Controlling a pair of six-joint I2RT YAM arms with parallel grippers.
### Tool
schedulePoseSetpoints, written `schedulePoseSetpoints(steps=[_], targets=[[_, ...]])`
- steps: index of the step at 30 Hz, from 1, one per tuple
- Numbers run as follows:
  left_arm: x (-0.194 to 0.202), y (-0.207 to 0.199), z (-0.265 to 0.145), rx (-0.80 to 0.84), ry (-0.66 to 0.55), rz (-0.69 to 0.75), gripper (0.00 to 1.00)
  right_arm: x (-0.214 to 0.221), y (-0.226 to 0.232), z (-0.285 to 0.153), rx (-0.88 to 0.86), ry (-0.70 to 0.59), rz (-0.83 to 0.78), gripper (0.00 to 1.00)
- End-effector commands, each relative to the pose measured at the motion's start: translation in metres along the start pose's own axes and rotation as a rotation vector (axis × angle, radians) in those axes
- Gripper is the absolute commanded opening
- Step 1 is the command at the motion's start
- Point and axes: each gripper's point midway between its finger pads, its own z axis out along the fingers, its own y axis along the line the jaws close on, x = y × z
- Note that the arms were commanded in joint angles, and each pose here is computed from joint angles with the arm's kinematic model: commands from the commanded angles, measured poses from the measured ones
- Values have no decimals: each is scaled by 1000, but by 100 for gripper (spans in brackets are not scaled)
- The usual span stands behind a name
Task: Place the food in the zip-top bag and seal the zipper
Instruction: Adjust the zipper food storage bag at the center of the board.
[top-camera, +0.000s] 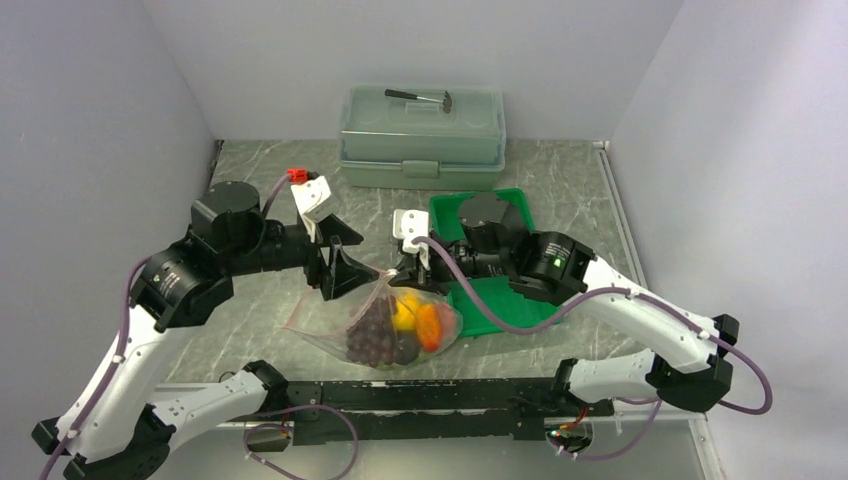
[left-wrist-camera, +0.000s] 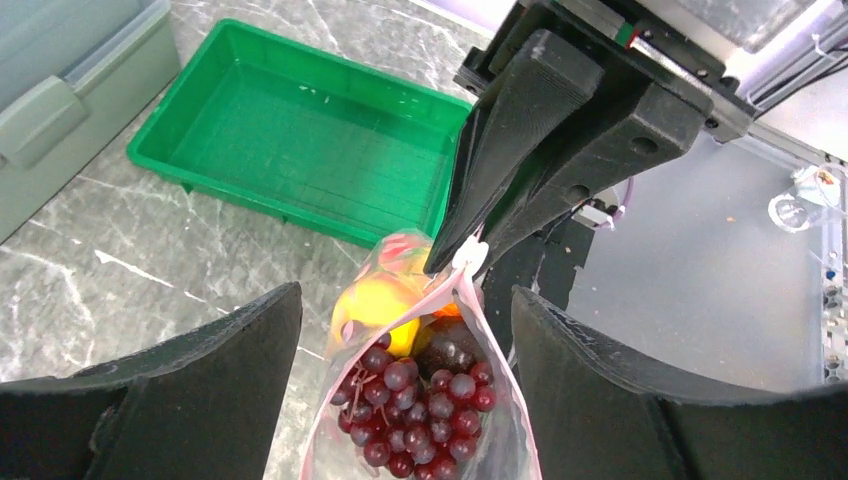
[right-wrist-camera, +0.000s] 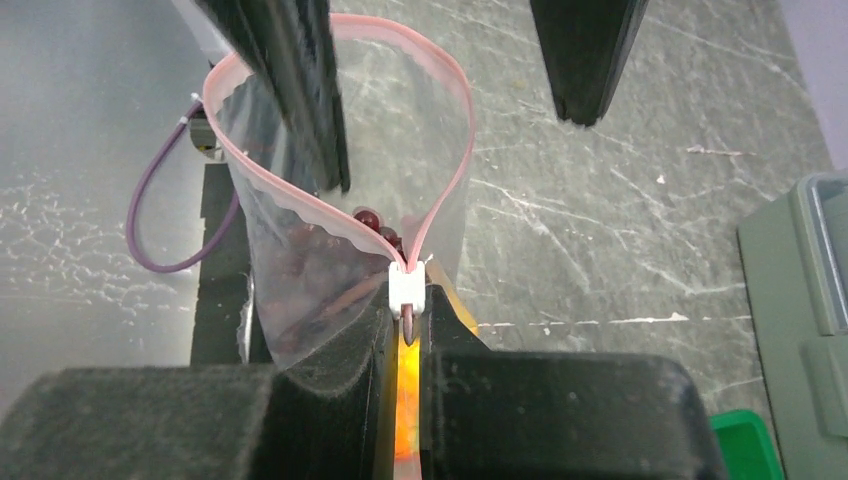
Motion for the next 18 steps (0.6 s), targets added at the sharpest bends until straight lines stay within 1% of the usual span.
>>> schedulePoseSetpoints(steps=[1, 10, 12, 14, 18], targets=[[-8, -11, 4, 92, -61, 84, 82, -33, 2, -12, -12, -38, 33, 0], [8, -15, 14, 159, -43, 76, 82, -43, 2, -11, -31, 10, 101, 0], [10, -18, 15, 178, -33, 69, 82, -43, 1, -9, -30, 31, 123, 0], [14, -18, 16, 192, -22, 99, 81, -45, 1, -9, -34, 39, 136, 0], [23, -19, 18, 209, 9, 92, 76, -51, 3, -12, -49, 43, 145, 0]])
